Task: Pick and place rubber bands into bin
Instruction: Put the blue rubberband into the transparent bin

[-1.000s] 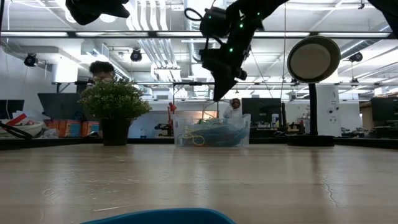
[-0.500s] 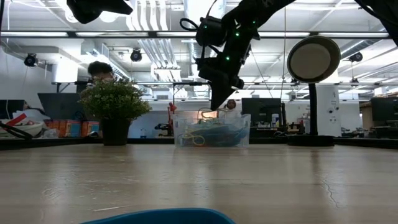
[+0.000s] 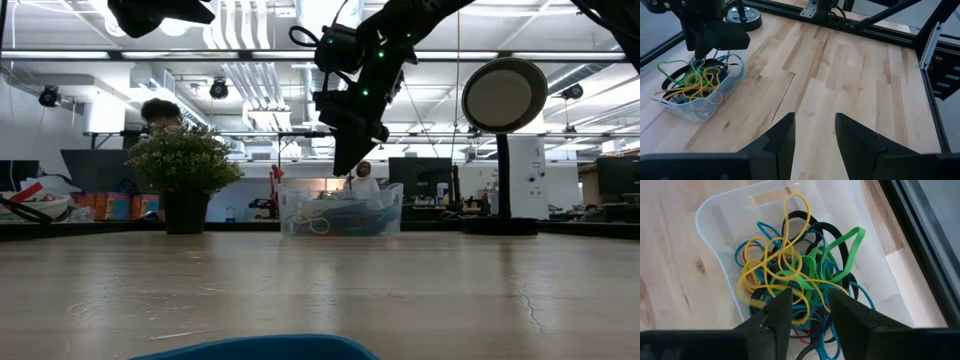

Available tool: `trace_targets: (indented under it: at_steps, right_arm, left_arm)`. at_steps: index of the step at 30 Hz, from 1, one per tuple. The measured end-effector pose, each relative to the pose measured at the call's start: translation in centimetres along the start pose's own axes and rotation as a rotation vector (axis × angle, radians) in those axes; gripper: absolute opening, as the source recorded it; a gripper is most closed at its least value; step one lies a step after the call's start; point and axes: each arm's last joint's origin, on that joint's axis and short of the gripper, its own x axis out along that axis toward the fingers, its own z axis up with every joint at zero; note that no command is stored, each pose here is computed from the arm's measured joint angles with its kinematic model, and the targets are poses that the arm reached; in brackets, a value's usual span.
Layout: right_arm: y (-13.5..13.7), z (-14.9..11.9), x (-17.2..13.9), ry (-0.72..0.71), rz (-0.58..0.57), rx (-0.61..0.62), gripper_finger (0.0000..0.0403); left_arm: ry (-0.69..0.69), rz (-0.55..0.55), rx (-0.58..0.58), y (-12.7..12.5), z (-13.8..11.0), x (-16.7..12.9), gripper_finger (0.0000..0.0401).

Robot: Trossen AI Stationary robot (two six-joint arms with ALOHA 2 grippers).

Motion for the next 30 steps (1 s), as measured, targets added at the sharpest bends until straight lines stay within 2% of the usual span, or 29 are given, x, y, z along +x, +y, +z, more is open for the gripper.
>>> trace_targets:
  at_steps: [5,16,22,27,30]
  right_arm:
    - [0.2,0.2,-1.5,-0.038,0.007,-0.043,0.0140]
    - [-0.4,0.6,-6.4,-0.155,0.018,-0.046,0.0141]
    - [0.5,0.4,-10.5,-0.254,0.050,-0.120,0.0136]
    - [1.7,-0.2,-13.9,-0.334,0.085,-0.181,0.0132]
    - [2.4,-0.7,-15.8,-0.380,0.139,-0.206,0.0134]
  left_arm:
    - [0.000,0.002,0.001,0.0,0.0,0.0,0.0123]
    - [0.013,-0.004,0.017,0.1,-0.1,0.1,0.0123]
    - [0.072,-0.057,0.095,-0.3,-0.6,0.7,0.0123]
    - [0.114,-0.057,0.130,-0.7,-1.3,1.7,0.0123]
    - [0.140,-0.069,0.153,-0.8,-1.6,2.4,0.0123]
